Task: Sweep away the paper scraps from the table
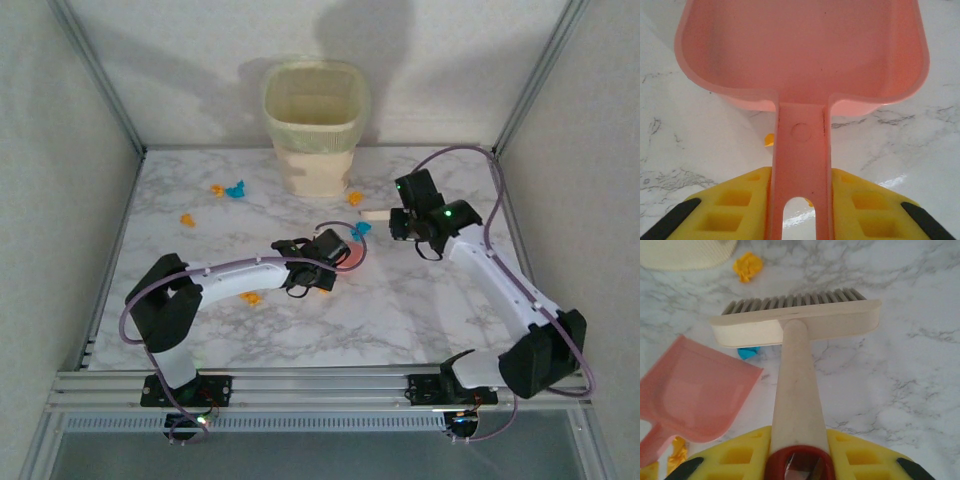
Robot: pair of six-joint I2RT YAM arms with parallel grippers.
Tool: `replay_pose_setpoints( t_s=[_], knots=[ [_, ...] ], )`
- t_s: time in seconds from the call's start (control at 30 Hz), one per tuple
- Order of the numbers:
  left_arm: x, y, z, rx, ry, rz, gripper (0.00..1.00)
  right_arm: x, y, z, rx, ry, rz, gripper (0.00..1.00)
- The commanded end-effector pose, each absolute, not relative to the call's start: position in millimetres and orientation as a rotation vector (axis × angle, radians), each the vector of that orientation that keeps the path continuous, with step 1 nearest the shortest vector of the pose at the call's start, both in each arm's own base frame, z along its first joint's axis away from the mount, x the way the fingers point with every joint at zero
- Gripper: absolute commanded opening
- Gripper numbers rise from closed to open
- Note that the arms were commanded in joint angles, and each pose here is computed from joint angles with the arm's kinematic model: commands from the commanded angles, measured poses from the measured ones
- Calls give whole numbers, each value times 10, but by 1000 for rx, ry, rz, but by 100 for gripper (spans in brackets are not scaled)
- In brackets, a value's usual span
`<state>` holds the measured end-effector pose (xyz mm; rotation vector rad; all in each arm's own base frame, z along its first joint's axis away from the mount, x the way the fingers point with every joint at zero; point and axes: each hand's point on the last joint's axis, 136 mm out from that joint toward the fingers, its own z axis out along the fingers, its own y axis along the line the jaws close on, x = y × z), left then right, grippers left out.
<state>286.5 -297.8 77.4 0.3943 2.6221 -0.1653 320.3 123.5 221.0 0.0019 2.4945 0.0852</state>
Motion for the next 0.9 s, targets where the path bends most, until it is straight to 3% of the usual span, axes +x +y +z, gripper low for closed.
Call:
replay_pose_setpoints(
  t_s=[0.0,0.2,0.43,0.6,0.87],
  knots=[
    [2824,-2760,557,418,2667,-28,0,3221,1092,2414,81,2387,38,0],
    [2811,-2751,529,420,2669,-25,0,3373,1091,2439,166,2320,48,0],
    [2806,-2733,527,417,2667,-26,0,3569,1146,2110,144,2439,-76,0],
    [2820,-2736,506,418,2663,-16,0,3564,1070,1957,107,2504,-197,0],
    [2856,-2749,476,425,2657,4,0,3430,1236,1895,-13,2574,-91,0]
  ],
)
